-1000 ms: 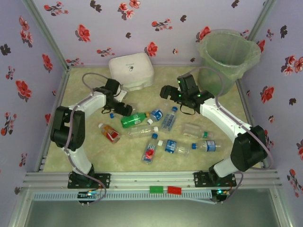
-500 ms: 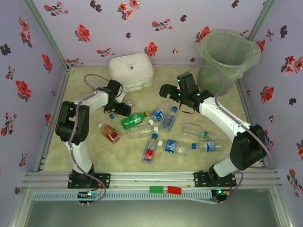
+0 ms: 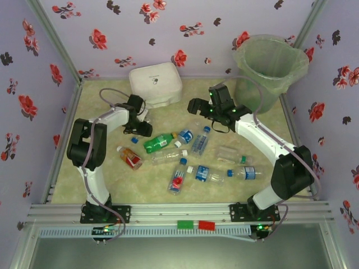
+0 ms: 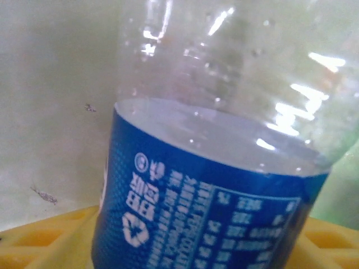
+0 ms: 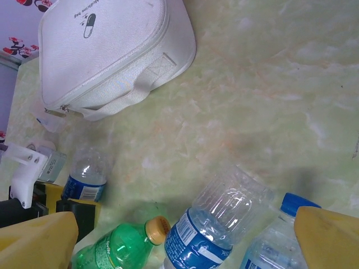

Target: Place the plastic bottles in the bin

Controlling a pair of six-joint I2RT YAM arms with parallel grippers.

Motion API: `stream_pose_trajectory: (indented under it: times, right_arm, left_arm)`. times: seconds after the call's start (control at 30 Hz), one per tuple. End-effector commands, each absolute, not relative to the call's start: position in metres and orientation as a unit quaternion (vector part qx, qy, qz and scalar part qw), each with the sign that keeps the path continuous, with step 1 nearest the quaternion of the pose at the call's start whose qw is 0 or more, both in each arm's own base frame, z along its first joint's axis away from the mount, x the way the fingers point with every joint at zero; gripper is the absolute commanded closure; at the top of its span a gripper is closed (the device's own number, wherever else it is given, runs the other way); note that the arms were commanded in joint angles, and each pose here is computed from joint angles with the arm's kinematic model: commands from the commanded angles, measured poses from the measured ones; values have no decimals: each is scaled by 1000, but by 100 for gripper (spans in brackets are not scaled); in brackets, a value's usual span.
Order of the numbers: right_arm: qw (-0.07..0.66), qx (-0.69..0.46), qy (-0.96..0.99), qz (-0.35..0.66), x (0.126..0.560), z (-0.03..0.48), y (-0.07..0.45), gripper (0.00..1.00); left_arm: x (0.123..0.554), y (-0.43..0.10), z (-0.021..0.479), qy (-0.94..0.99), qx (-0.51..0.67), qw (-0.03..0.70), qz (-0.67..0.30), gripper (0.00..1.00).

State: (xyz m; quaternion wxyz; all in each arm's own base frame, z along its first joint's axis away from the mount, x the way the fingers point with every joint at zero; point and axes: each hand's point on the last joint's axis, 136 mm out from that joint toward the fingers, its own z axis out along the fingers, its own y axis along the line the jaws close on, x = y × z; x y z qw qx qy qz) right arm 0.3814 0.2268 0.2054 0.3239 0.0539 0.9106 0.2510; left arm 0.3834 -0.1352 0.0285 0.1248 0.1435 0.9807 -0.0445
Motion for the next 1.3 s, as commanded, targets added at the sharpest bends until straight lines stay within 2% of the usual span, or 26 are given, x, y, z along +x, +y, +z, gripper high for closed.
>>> stream_pose_trajectory:
  times: [0.0,0.2,0.4,0.67,0.93,1.27]
  right_arm:
    - [323,42,906,269,383,209,237,0]
    - [322,20,891,319,386,228,255,0]
    - [351,-1,865,358,390,257,256,0]
    - [372,-38,813,446,385,303,259,3]
    - [378,-70,774,502,373,327,270,8]
    - [406,-41,783,470,380,319,244,19]
  left_arm:
    - [386,-131,35,981,142,129,-39,36]
    - [393,-137,61,976,135,164,-56,53]
    - [408,-172,137,950,128,244,-145,54]
    - [409,-272,243,856,146,336,-364,54]
    - [386,-347,294,783,197,337,-484,54]
    - [351,-372,293,772,243,293,-509,54]
